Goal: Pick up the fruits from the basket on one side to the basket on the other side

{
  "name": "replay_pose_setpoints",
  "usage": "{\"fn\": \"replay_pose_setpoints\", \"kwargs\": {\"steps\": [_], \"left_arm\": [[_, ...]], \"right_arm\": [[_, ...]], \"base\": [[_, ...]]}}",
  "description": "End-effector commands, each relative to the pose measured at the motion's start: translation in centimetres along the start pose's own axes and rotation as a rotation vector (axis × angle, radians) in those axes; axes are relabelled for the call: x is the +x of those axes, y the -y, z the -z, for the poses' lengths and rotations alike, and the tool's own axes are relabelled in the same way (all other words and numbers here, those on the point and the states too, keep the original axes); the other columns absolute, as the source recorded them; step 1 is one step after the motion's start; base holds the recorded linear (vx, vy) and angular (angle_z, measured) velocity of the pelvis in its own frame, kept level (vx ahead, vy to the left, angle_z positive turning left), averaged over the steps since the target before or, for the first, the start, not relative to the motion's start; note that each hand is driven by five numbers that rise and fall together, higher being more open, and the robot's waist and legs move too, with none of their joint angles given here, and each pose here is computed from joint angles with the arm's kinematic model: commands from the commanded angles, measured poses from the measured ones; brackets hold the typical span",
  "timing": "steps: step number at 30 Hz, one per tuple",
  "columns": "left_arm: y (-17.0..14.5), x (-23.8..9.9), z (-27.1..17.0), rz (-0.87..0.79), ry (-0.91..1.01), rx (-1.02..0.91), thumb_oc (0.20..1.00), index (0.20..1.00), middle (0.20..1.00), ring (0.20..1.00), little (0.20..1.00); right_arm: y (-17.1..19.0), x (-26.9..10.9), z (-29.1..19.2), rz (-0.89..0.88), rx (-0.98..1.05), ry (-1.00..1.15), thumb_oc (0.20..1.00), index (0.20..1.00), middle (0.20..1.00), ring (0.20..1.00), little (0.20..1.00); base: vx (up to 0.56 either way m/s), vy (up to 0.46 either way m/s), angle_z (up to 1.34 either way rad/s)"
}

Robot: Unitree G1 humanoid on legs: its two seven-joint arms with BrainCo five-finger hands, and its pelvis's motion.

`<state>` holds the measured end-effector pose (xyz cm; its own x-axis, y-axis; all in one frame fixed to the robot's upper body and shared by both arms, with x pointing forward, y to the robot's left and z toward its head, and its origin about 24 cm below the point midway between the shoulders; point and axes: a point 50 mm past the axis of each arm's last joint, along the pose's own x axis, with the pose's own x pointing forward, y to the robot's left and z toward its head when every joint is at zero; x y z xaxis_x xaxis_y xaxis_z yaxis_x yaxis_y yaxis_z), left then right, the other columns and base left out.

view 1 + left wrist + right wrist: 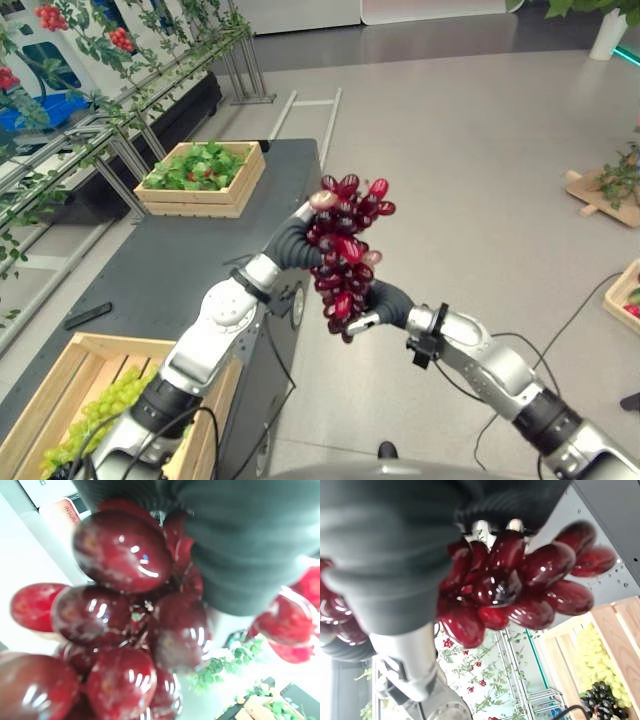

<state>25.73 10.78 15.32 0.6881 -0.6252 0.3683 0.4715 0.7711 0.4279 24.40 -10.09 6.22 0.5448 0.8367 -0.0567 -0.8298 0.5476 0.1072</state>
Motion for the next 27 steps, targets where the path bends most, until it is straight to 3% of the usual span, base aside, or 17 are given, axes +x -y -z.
{"fn": "replay_pose_setpoints", "kwargs": {"steps": [1,2,27], "left_arm": [[-1.08,2.48,-3.43,-0.034,0.209,0.056,0.2,0.2,0.2,0.2,0.2],[-1.09,2.48,-3.45,-0.036,0.21,0.058,0.2,0.2,0.2,0.2,0.2],[-1.33,2.25,-3.29,-0.049,0.201,0.076,0.2,0.2,0.2,0.2,0.2]], "right_arm": [[-1.94,2.38,-3.12,-0.129,0.018,0.173,0.354,0.354,0.354,0.354,0.354],[-1.98,2.39,-3.13,-0.13,0.02,0.174,0.2,0.2,0.2,0.2,0.2],[-1.33,1.86,-3.46,-0.079,-0.028,0.187,0.2,0.2,0.2,0.2,0.2]], "base": [[0.0,0.0,0.0],[0.0,0.0,0.0],[0.0,0.0,0.0]]}}
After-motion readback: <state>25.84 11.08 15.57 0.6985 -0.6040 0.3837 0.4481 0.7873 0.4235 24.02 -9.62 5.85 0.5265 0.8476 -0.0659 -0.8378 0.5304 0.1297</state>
